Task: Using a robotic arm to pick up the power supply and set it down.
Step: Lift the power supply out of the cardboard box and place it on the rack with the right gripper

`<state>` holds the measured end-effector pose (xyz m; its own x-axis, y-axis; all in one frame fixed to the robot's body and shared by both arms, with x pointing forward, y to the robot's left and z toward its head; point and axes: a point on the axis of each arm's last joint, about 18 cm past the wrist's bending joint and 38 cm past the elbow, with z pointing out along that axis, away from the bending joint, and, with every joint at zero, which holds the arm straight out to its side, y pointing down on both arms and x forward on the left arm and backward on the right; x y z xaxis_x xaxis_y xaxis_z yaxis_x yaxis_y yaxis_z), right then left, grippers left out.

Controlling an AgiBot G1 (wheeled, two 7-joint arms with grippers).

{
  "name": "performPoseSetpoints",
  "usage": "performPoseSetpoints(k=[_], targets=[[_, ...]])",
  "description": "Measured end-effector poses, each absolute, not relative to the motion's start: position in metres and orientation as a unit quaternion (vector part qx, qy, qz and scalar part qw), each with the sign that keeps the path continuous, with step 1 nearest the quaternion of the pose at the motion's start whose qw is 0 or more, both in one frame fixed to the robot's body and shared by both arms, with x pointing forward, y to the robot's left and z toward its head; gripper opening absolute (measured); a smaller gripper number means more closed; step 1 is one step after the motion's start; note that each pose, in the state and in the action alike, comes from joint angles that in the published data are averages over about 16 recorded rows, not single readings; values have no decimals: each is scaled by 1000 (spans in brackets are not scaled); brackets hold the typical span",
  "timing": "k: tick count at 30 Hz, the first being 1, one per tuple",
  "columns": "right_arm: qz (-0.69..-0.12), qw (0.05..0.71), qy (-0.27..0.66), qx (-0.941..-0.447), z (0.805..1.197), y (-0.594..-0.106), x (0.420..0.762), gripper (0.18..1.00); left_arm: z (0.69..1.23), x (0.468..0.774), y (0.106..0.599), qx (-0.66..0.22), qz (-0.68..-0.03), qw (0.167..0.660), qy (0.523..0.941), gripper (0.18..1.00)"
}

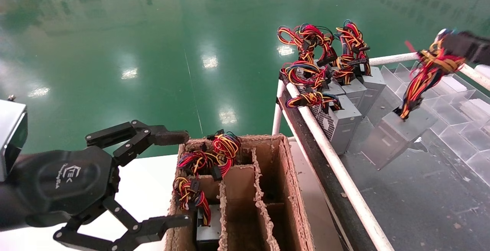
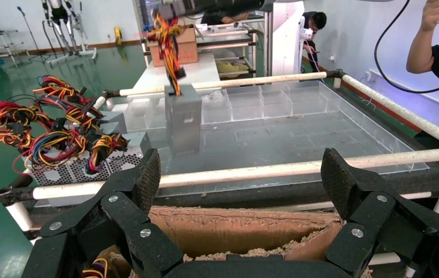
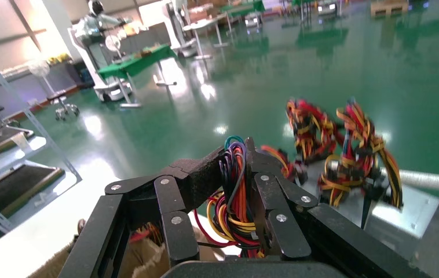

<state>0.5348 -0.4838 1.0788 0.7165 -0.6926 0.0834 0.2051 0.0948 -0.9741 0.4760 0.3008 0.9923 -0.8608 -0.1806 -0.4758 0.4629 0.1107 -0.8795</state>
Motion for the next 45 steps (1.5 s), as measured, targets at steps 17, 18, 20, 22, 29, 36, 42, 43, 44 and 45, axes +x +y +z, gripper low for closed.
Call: performPoseSetpoints(k=[17, 18, 20, 22, 29, 36, 42, 43, 44, 45], targets=[[-341, 675, 243, -607, 1066, -477, 579, 191, 992, 476, 301, 100, -659, 244, 704, 1001], [-343, 673, 244, -608, 1066, -477, 581, 191, 992, 476, 301, 100, -659, 244, 704, 1001], [-346, 670, 246, -608, 1067, -476, 584, 191, 992, 476, 301, 100, -659, 244, 704, 1001], [-349, 667, 247, -610, 1067, -474, 587, 191, 992, 476, 301, 100, -659, 244, 704, 1001], [-357, 656, 248, -616, 1070, -467, 598, 191, 992, 476, 301, 100, -659, 244, 704, 1001], [-367, 647, 247, -622, 1075, -458, 609, 191, 992, 476, 301, 100, -659, 244, 704, 1001], [-377, 643, 248, -619, 1081, -452, 619, 191, 992, 476, 301, 100, -659, 244, 704, 1001], [-379, 643, 248, -618, 1082, -450, 620, 191, 992, 476, 301, 100, -659, 244, 704, 1001], [-380, 643, 248, -618, 1083, -449, 622, 191, 992, 476, 301, 100, -659, 244, 704, 1001], [-381, 643, 248, -617, 1083, -448, 623, 191, 992, 476, 301, 100, -659, 244, 704, 1001]])
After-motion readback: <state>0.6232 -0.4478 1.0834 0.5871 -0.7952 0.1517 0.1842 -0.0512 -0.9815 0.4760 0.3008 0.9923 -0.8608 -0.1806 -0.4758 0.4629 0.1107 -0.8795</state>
